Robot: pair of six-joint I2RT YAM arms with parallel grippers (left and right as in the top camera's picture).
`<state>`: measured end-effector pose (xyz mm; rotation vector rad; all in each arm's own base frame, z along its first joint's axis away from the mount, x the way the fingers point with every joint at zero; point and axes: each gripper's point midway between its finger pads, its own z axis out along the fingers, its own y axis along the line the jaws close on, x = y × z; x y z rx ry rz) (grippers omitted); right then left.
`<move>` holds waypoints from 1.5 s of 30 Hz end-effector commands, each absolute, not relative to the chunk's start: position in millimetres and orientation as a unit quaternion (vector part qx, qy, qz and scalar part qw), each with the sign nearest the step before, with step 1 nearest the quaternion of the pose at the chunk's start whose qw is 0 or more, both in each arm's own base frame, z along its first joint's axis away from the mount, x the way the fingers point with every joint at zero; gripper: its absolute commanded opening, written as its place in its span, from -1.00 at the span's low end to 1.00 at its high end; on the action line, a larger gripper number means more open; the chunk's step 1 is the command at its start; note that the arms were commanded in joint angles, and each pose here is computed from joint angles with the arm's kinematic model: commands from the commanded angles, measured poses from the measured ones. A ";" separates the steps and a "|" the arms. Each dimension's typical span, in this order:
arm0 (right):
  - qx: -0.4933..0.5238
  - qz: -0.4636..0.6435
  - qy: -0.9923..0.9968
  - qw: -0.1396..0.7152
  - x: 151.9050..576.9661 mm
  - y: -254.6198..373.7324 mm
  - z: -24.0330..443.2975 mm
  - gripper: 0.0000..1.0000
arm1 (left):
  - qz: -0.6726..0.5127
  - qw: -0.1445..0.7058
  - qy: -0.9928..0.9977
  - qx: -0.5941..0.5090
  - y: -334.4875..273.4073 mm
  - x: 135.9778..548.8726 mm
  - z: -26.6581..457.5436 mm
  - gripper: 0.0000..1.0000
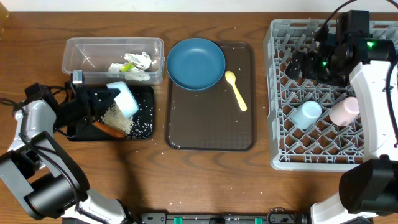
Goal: Sort waste into correct bins and load items into the dishwasher rack
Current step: 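Carry the bowl left and tip the rice onto the black tray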
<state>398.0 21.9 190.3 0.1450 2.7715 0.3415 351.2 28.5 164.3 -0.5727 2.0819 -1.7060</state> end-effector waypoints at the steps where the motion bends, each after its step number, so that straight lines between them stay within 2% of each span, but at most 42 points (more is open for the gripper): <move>1: 0.046 0.119 0.974 0.189 396.7 19.2 204.6 0.98 | -0.656 0.208 0.698 -0.199 28.1 352.4 182.6 -0.88; 35: 0.037 0.117 0.974 0.189 396.0 19.2 204.3 0.98 | -0.661 0.190 0.675 -0.267 53.6 350.5 182.4 -0.87; 41: 0.037 0.117 0.974 0.188 395.8 19.2 204.3 0.99 | -0.669 0.161 0.665 -0.292 49.6 347.7 184.6 -0.88; 45: 0.036 0.117 0.974 0.189 396.1 19.2 204.4 0.98 | -0.662 0.183 0.675 -0.271 51.2 350.3 184.3 -0.88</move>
